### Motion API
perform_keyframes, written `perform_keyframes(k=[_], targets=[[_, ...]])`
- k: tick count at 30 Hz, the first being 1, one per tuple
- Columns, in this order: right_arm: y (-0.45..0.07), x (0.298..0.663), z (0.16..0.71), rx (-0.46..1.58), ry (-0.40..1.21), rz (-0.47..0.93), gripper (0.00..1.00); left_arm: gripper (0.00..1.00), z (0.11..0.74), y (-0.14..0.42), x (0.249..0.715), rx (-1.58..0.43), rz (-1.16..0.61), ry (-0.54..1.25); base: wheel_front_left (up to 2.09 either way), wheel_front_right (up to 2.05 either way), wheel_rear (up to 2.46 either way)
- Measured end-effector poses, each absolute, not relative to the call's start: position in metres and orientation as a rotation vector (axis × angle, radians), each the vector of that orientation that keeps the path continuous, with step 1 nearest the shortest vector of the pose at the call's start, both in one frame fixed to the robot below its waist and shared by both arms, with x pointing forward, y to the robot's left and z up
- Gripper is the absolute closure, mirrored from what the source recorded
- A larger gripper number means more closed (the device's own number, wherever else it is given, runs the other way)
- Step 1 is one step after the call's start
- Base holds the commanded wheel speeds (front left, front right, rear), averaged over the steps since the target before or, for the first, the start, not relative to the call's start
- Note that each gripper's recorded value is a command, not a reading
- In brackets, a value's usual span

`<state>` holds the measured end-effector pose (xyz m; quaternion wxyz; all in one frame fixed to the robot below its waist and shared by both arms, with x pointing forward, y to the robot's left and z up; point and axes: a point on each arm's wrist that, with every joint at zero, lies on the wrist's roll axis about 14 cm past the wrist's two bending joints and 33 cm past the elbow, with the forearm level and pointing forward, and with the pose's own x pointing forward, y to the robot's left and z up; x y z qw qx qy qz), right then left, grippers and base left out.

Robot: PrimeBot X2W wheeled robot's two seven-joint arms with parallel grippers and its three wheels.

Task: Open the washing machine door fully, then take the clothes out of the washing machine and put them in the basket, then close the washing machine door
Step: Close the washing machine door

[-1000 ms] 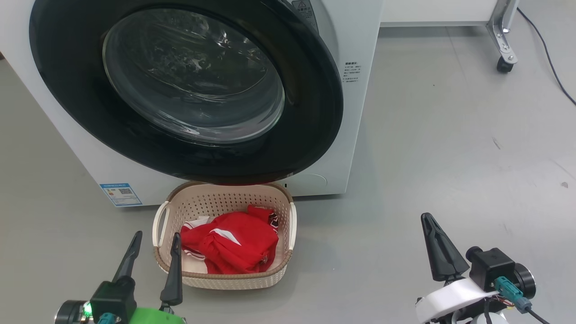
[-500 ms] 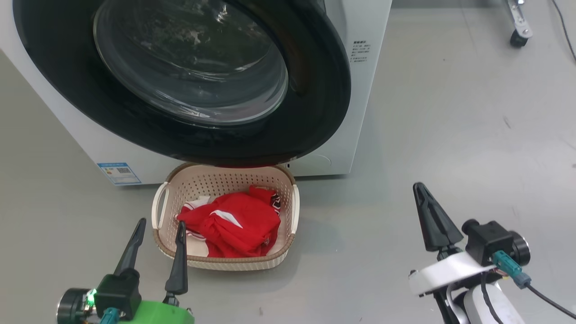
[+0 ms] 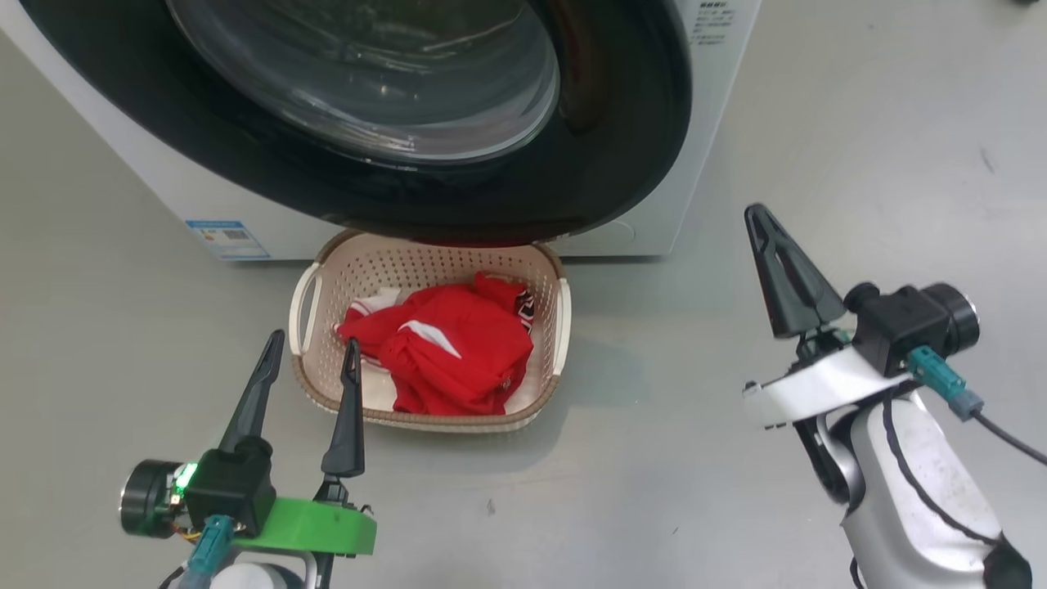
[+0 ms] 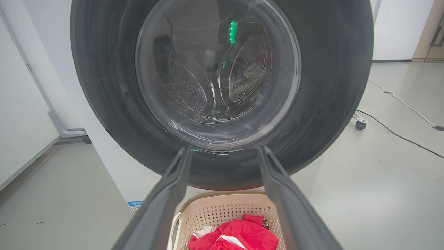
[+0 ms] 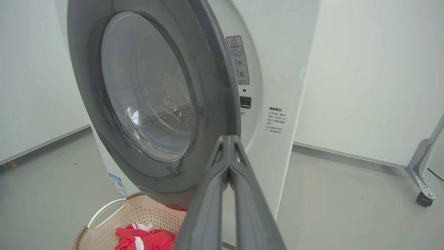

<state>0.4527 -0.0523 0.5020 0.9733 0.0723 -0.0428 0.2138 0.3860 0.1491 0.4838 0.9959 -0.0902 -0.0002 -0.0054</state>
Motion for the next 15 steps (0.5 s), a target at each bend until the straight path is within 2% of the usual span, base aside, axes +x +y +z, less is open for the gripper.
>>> perform_keyframes(k=[15], targets=[[0.009, 0.493, 0.475, 0.136, -0.034, 0.621, 1.0, 0.0, 0.468, 0.171, 0.394, -0.173, 0.079, 0.04, 0.0, 0.0, 0.0]])
